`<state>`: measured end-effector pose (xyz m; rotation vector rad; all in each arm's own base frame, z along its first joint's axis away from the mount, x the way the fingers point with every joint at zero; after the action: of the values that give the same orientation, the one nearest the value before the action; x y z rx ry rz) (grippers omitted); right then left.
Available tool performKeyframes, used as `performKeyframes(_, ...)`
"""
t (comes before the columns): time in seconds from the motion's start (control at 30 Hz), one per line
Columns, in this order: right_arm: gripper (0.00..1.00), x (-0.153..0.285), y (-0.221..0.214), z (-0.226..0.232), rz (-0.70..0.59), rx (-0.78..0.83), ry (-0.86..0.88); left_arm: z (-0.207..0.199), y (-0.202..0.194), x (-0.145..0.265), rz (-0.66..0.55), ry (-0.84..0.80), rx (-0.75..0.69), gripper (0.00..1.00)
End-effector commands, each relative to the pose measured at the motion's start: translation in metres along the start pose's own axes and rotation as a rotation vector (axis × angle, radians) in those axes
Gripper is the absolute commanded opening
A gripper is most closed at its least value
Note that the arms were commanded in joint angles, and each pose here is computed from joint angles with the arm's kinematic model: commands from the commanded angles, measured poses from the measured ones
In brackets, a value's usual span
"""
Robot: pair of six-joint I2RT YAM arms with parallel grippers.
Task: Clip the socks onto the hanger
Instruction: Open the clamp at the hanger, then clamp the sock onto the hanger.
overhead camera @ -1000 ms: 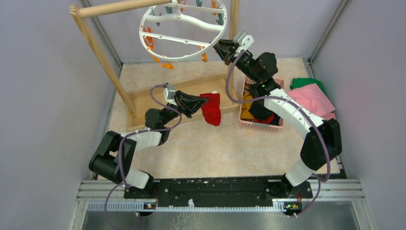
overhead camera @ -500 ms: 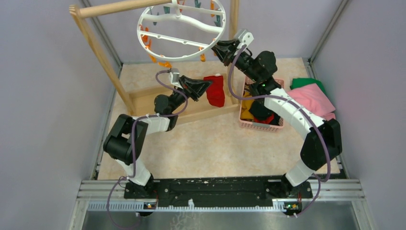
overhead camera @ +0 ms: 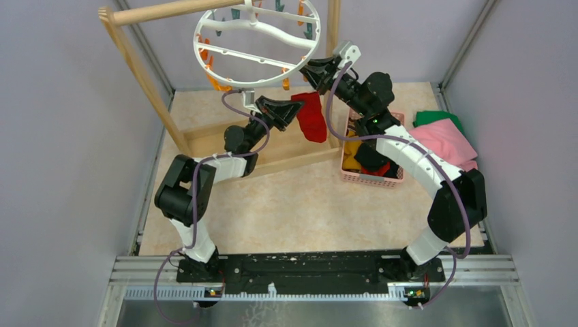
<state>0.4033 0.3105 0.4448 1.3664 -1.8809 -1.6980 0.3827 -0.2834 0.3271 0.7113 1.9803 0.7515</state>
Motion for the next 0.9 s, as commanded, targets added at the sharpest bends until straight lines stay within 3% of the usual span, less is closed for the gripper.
performKeyframes(0.0,0.00,-0.001,0.038,-0.004,-0.067,-0.001,0.009,-0.039,0.055,-0.004,-0.252,-0.157,-0.063,0.00)
performKeyframes(0.3,0.00,0.000,0.037,-0.001,-0.060,-0.014,0.023,-0.035,0.056,-0.011,-0.264,-0.169,0.153,0.00)
performKeyframes(0.87,0.00,0.001,0.035,-0.001,-0.052,-0.005,0.027,-0.049,0.064,-0.019,-0.242,-0.245,0.291,0.00)
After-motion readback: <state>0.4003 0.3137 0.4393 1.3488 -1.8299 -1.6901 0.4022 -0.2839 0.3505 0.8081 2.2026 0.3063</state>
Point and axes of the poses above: each gripper's point midway between its finger pads, its own x axis back along the fingers, its own z axis along the line the jaws close on, y = z × x, the point moved 1 cm from there along x, back along the fingers, and after that the axes turned 4 degrees about x, right-handed, at the moved point
